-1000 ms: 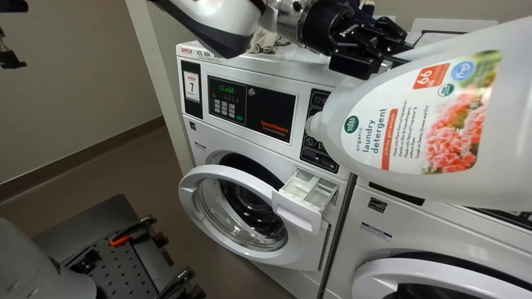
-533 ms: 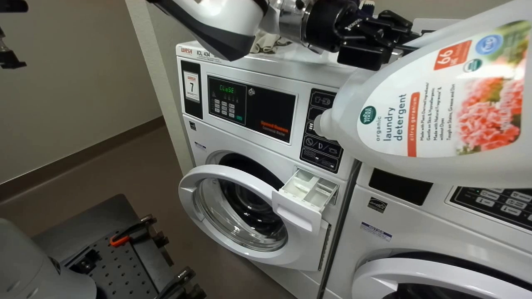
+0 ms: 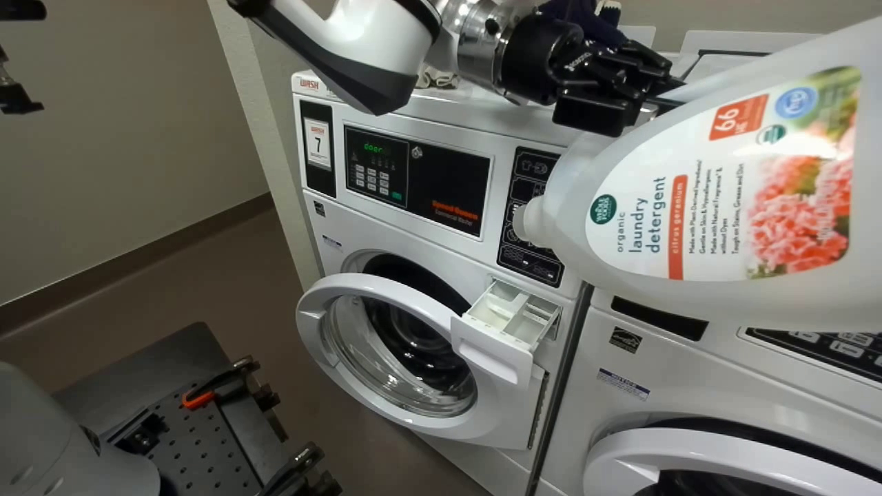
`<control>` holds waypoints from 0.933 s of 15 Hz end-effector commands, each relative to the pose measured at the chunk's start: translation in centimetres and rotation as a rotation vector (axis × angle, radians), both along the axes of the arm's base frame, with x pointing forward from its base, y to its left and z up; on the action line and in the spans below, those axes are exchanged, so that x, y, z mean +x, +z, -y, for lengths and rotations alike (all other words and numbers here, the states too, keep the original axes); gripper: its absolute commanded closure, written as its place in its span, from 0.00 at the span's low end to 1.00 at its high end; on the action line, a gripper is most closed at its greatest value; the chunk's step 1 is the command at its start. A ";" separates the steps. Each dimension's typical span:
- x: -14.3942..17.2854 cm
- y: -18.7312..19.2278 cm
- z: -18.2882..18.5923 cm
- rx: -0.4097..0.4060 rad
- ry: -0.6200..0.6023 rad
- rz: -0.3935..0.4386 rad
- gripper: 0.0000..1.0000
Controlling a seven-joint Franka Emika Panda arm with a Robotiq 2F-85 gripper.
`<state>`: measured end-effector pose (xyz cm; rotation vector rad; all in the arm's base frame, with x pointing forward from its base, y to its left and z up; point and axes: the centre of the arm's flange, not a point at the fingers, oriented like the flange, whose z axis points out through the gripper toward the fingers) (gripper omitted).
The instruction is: Pour some detergent into the washing machine
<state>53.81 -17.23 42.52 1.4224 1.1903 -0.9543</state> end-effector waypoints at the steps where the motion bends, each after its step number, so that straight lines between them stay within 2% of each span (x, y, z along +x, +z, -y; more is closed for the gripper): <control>1: -1.5 0.9 0.4 -0.030 0.038 -0.031 0.93; 7: -1.8 -0.9 1.1 -0.050 0.052 -0.035 0.93; 14: -1.9 -3.0 1.1 -0.039 0.065 0.039 0.93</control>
